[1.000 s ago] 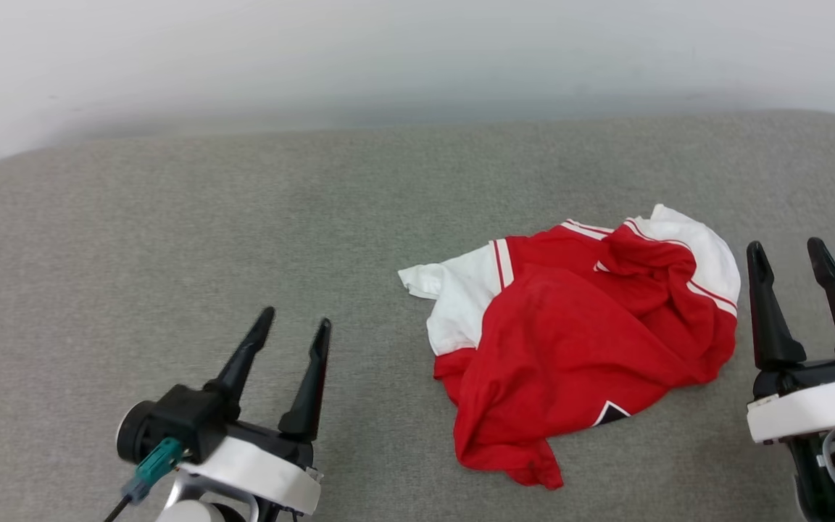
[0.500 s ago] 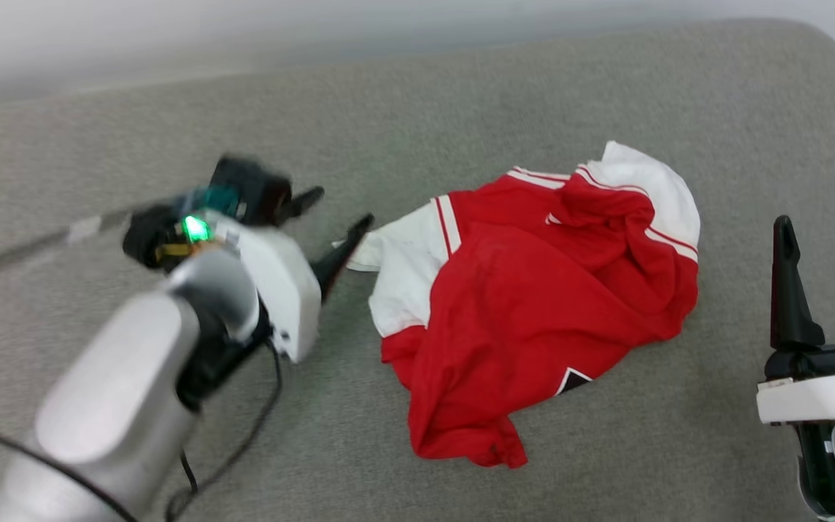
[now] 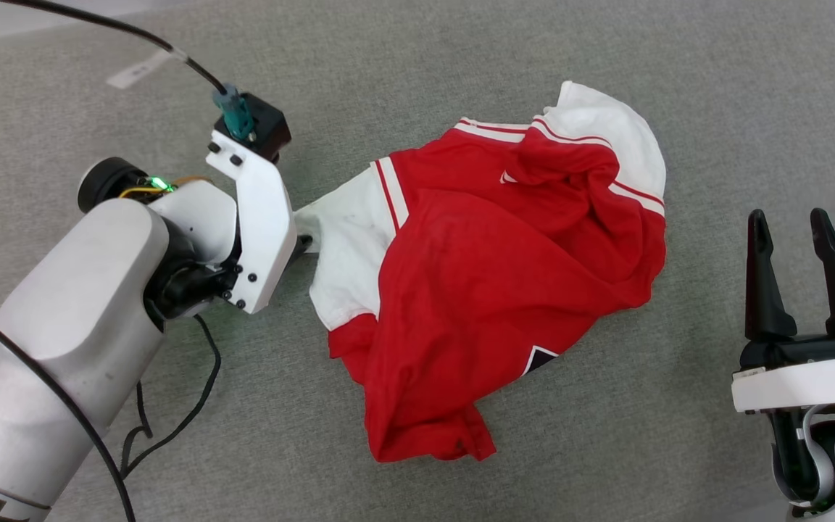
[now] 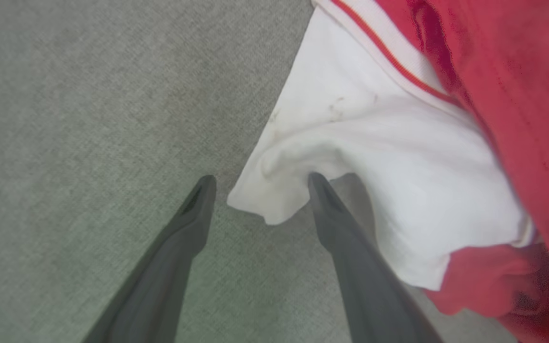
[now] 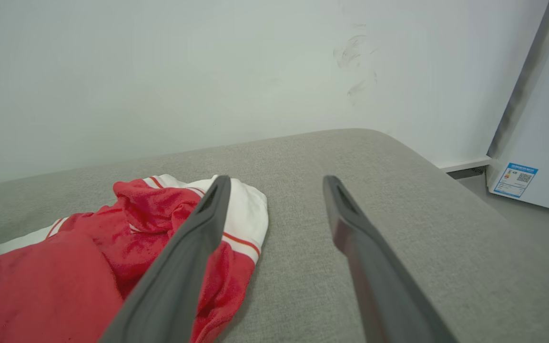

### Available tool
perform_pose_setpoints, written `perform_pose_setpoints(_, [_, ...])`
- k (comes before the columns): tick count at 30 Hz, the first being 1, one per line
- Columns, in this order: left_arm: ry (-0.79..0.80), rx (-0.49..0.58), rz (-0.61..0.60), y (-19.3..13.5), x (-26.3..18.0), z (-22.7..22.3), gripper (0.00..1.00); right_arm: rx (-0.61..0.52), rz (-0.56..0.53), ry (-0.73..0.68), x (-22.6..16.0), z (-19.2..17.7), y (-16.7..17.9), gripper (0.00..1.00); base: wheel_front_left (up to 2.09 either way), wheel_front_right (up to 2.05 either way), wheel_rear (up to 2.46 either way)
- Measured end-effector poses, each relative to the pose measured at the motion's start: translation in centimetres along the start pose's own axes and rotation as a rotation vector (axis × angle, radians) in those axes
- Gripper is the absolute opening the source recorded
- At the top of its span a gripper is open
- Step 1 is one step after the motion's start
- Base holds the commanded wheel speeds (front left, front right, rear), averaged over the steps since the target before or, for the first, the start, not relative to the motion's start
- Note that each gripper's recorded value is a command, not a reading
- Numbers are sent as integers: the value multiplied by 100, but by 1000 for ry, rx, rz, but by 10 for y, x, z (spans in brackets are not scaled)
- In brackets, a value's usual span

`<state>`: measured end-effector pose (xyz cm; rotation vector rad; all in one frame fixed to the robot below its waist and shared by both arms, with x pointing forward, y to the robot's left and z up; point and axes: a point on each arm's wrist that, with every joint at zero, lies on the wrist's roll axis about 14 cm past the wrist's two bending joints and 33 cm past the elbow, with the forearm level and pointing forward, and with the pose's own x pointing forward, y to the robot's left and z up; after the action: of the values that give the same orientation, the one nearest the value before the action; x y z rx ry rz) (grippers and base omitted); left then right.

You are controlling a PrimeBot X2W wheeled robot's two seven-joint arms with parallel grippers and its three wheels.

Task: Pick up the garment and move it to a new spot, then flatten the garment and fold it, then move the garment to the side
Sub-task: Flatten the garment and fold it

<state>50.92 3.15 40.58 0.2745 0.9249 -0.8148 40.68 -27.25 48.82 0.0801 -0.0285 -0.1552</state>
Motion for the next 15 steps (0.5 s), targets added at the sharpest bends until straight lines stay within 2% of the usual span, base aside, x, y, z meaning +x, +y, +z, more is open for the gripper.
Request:
perform_pose_setpoints(5, [77,5,-21,-3,15,-19,100,-8,-15,20,0,-8,-4,100,0,0,0])
perform_pose_setpoints(6, [83,6,-22,-3,16,-21,37,-9,-15,19,1,-8,-4,100,0,0,0])
perform_pose_setpoints(7, [85,10,-21,-3,16,-22,0,-9,-16,20,1,-9,-4,100,0,0,0])
perform_pose_setpoints(15, [-19,-42,38,14,0,-24,0,-16,1,7,1,-4,0,100,0,0,0])
